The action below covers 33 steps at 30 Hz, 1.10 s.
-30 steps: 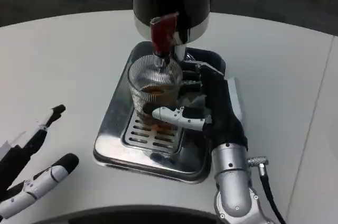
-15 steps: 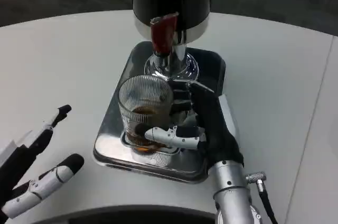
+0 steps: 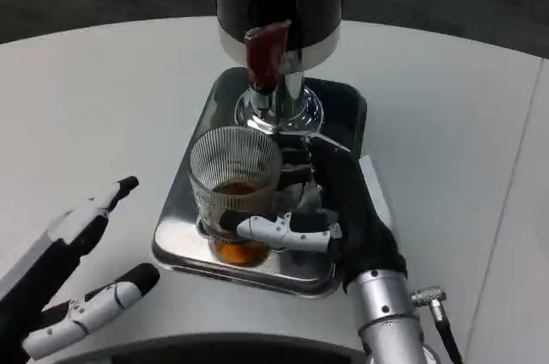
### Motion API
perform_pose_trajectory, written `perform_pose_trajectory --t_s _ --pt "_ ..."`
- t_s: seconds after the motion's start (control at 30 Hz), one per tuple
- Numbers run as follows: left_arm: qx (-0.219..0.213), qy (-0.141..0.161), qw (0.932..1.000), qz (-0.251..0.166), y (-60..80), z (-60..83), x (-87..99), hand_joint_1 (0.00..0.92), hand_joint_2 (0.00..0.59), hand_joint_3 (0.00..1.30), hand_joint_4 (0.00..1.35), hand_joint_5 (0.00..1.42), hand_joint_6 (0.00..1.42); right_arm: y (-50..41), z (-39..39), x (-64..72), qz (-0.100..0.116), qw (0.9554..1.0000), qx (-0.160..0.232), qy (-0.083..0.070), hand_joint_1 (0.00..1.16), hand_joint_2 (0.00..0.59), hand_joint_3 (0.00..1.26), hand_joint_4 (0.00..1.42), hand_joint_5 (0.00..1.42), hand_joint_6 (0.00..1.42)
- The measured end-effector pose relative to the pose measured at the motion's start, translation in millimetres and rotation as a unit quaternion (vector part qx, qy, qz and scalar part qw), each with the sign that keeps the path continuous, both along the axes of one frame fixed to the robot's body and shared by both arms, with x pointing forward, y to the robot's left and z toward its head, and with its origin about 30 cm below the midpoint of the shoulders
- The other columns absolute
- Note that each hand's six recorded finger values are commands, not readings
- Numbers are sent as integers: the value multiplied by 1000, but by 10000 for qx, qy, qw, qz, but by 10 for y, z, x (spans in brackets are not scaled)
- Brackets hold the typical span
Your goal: Grasp the cup under the faucet to collect the drink, then remove the cup.
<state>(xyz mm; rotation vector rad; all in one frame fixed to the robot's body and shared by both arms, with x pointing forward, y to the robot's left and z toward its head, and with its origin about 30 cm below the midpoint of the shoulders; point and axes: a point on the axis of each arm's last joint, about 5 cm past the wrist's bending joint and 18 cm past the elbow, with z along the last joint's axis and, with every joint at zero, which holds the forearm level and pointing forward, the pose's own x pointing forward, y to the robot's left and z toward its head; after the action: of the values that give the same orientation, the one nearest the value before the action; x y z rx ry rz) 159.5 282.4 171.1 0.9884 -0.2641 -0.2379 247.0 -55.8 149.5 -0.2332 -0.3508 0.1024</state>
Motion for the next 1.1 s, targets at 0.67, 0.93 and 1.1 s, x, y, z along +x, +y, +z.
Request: perform_pose_trajectory --t_s 0.67,0.93,1.1 --pt "1626 204 9864 118 -196 107 -368 0 140 0 0 0 0 -77 98 -123 96 9998 -90 -133 1141 184 697 889 933 1198" --pt "1813 280 9827 252 -270 104 -389 0 123 0 0 0 0 -102 66 -218 160 9998 -155 -10 1158 203 684 889 926 1198" --pt "1928 301 9802 320 -291 117 -422 0 104 0 0 0 0 -111 84 -280 191 9997 -166 -67 1162 208 684 885 926 1198"
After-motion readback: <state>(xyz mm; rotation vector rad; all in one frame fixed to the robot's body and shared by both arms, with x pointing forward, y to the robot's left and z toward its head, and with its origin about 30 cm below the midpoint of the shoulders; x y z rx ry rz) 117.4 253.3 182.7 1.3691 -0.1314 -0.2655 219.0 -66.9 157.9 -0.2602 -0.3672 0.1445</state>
